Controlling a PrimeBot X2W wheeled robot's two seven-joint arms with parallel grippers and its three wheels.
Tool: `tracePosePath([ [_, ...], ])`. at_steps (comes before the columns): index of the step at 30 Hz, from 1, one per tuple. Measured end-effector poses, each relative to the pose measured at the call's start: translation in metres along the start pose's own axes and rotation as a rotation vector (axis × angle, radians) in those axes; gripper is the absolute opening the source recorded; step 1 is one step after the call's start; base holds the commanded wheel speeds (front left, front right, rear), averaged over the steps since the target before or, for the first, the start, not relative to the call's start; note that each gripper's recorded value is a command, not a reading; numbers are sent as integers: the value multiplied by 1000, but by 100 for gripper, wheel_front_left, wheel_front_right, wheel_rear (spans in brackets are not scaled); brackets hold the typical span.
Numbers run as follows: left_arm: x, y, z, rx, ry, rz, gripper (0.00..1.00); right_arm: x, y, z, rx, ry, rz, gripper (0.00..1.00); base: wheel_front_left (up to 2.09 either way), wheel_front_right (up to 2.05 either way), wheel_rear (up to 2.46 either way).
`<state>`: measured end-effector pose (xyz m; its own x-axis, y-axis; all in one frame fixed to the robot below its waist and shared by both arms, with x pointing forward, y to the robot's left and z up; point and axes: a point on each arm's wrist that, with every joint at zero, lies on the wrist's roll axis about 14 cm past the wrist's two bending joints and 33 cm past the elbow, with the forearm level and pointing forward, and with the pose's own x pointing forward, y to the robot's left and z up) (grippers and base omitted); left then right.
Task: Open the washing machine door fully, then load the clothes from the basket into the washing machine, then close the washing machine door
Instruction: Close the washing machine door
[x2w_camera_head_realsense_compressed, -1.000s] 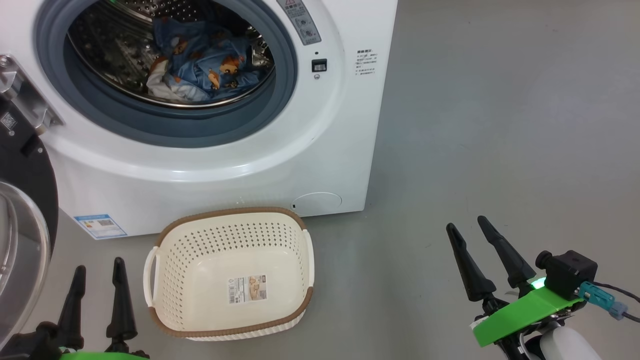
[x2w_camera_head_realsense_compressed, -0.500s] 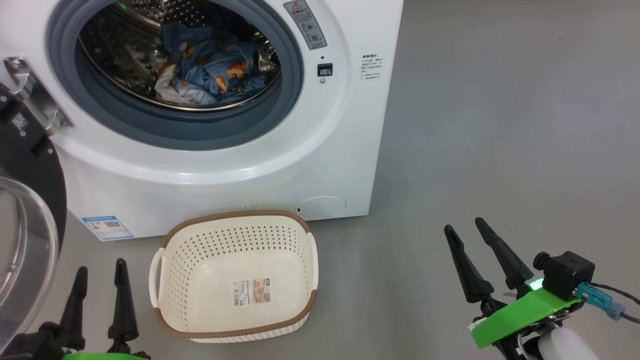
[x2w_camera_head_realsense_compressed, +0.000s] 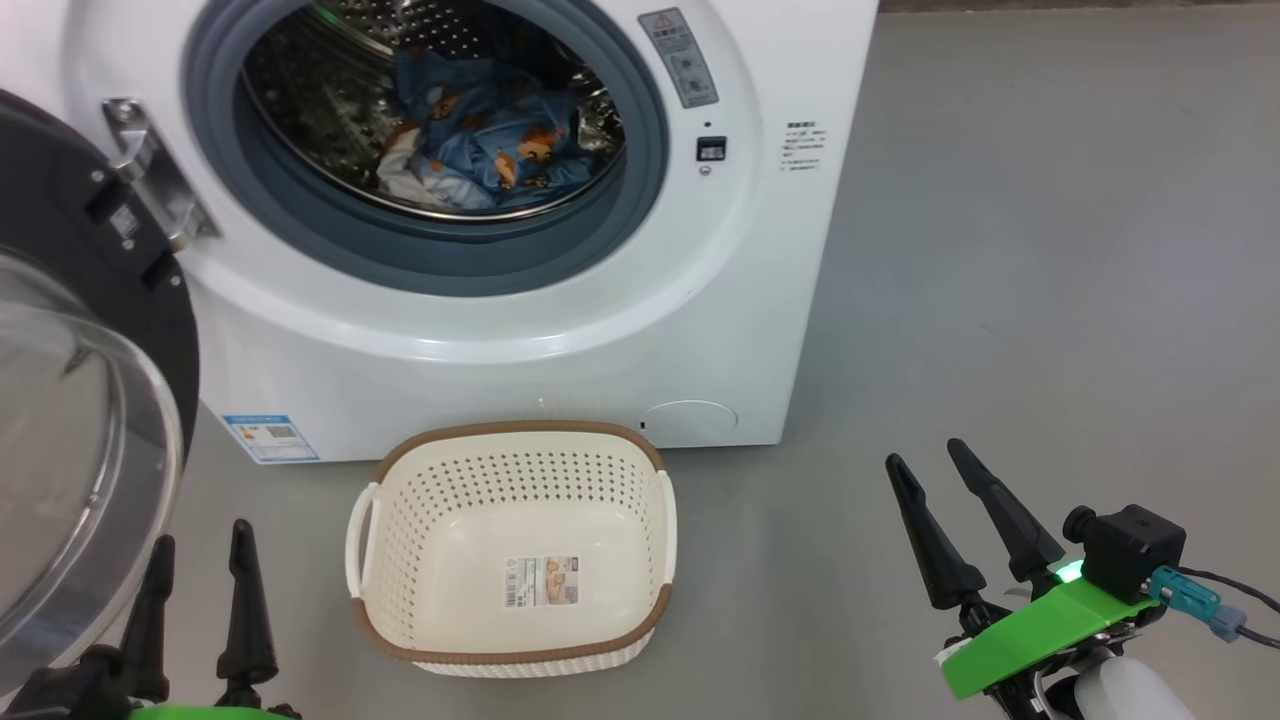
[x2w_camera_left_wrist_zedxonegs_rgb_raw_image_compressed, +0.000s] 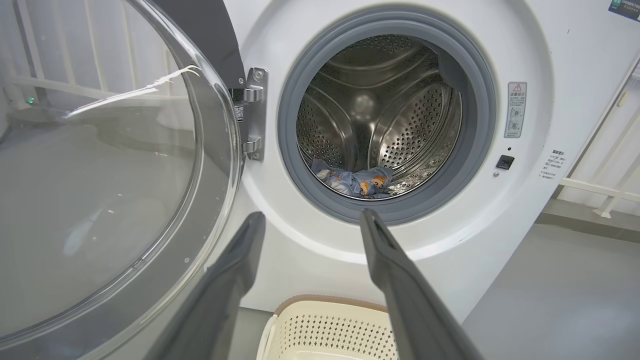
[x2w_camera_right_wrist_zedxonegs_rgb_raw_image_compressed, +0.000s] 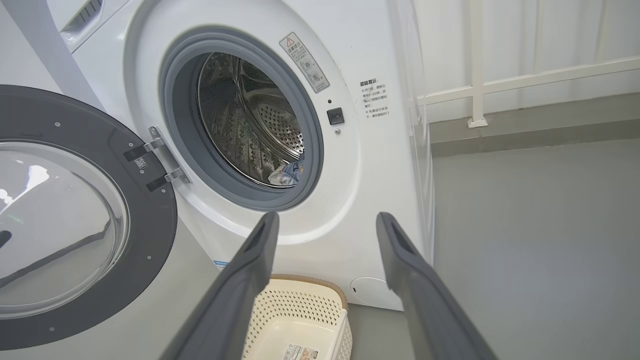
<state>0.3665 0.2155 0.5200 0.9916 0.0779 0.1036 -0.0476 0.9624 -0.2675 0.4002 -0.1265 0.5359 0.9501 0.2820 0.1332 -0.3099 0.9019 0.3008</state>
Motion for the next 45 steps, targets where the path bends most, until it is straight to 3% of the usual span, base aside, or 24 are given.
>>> tracePosePath([
  [45, -95, 107, 55, 66, -142, 406, 100, 57, 120, -42, 64, 98, 350, 100, 0, 0, 0],
])
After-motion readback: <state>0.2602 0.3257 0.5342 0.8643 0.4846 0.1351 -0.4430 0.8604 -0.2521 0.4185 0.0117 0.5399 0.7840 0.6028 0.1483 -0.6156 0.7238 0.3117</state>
